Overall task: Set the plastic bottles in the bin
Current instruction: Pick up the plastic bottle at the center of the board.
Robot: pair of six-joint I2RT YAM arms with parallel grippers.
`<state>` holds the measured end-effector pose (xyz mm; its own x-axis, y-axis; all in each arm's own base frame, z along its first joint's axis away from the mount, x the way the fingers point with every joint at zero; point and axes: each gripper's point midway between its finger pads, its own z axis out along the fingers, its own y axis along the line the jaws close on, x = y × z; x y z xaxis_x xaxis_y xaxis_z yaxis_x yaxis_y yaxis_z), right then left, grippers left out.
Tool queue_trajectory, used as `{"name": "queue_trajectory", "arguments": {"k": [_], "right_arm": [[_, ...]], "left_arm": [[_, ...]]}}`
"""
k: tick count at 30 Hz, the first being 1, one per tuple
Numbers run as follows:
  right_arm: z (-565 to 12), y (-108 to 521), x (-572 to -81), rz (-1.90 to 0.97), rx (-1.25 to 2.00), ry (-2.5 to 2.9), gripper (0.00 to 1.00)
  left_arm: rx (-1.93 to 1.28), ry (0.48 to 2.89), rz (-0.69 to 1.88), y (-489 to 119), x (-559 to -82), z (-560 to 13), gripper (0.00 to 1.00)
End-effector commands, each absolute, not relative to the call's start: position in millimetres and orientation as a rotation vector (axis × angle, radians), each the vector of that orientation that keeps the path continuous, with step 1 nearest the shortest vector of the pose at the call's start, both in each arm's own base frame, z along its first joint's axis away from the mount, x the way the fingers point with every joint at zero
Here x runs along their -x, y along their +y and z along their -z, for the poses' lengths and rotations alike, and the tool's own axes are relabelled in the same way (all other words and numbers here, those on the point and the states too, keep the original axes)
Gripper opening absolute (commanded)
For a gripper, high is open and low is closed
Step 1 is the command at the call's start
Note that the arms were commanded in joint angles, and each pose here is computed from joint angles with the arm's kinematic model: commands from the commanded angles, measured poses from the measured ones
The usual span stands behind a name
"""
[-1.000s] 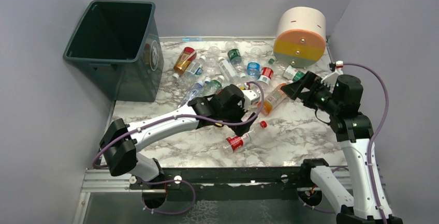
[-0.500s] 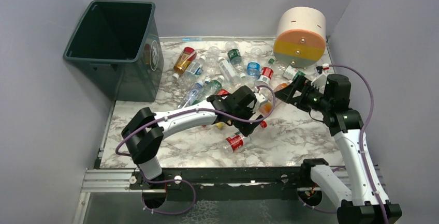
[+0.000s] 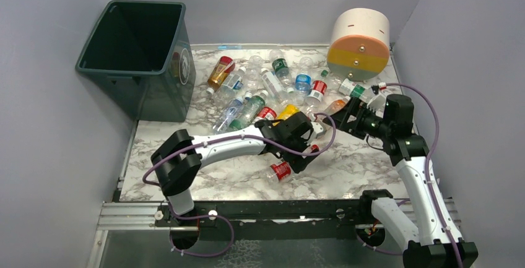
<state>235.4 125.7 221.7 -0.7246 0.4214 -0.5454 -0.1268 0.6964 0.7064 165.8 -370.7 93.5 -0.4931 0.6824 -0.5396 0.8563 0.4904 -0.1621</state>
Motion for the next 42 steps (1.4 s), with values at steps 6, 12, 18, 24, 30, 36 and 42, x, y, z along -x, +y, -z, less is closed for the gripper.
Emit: {"name": "queue_trajectory", "arguments": {"k": [6,12,18,24,30,36,42], "right_arm": [[-234.6,129.3,-234.4,-0.994,-0.15,2.132,0.99],[-236.6,127.1,-235.1,-0.97,-0.14,2.134,0.99],[-229.5,127.6,-233.8,-0.974,-0.142,2.147,1.0],[-224.0,128.3,-233.1,-0.982,-0.147,2.157,0.99],[-222.2,128.2,-232.4,-0.98,-0.145,2.162,0.99],[-219.8,128.2,-231.1,-0.982,-0.147,2.165,0.99],[-218.6,127.9,-230.4,-0.979,-0.148,2.168,0.99]], "left_arm": [[-1.264,2.415,0.442,-361.9,-174.1,-57.4,0.99],[-1.265,2.435,0.425,-360.0,-173.6,-48.6,0.99],[-1.263,2.452,0.419,-356.6,-171.1,-43.8,0.99],[-1.262,2.467,0.408,-354.8,-170.3,-38.6,0.99],[-1.271,2.482,0.405,-353.2,-166.9,-31.7,0.95],[-1.276,2.493,0.401,-352.9,-164.5,-27.6,0.88],[-1.267,2.496,0.392,-353.2,-165.7,-27.6,0.74]]}}
